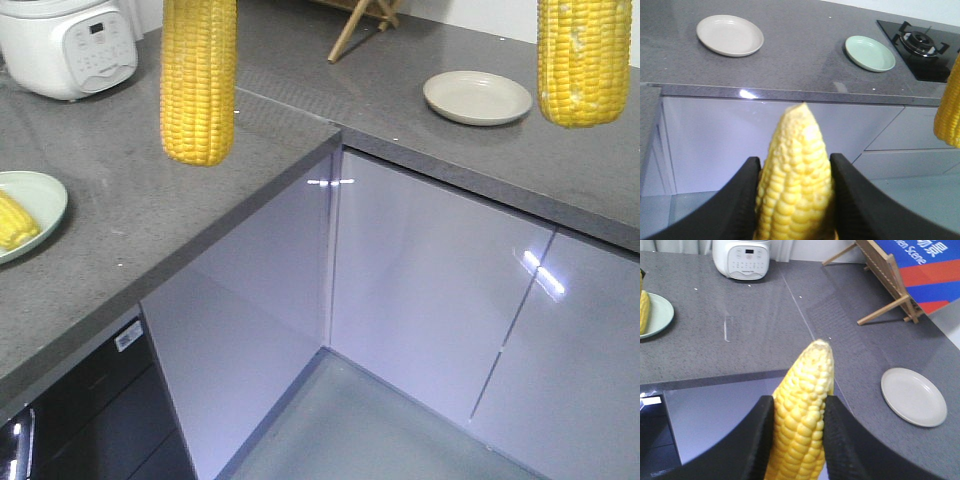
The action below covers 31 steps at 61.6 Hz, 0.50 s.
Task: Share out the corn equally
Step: 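Drive the base toward the second cream and green plates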
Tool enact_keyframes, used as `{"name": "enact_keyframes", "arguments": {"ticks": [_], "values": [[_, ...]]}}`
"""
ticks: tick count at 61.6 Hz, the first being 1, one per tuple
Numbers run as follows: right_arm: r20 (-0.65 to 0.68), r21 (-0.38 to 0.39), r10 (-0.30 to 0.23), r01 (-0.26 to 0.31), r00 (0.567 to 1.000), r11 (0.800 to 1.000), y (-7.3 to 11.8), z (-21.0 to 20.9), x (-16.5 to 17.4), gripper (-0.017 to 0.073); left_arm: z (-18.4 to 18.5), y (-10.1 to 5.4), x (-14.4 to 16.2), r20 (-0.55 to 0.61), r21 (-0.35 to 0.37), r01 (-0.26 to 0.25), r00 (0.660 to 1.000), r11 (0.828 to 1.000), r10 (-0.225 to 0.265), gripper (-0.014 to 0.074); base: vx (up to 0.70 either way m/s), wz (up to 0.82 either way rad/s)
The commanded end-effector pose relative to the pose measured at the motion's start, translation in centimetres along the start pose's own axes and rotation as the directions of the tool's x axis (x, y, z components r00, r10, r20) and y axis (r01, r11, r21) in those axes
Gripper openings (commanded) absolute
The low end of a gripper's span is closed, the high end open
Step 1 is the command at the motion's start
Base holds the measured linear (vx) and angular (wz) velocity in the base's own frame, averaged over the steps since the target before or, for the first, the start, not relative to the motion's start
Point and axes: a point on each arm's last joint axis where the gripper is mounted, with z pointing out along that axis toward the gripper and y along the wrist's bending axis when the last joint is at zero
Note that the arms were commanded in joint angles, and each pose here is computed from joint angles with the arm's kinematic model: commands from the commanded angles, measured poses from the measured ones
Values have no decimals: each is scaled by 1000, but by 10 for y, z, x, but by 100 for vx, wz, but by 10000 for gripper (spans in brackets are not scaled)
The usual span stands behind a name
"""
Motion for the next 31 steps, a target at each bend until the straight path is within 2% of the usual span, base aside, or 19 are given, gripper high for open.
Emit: {"name": "enact_keyframes", "arguments": {"ticks": [1, 31], "values": [[49, 6, -8, 8, 999, 1000, 5, -17, -5, -4, -23, -21, -8, 87, 40, -19, 996, 999, 16, -7, -3, -27], [49, 6, -8, 8, 999, 1000, 5, -17, -5, -4, -23, -21, -8, 88, 39, -19, 996, 999, 16, -7, -3, -26]]}}
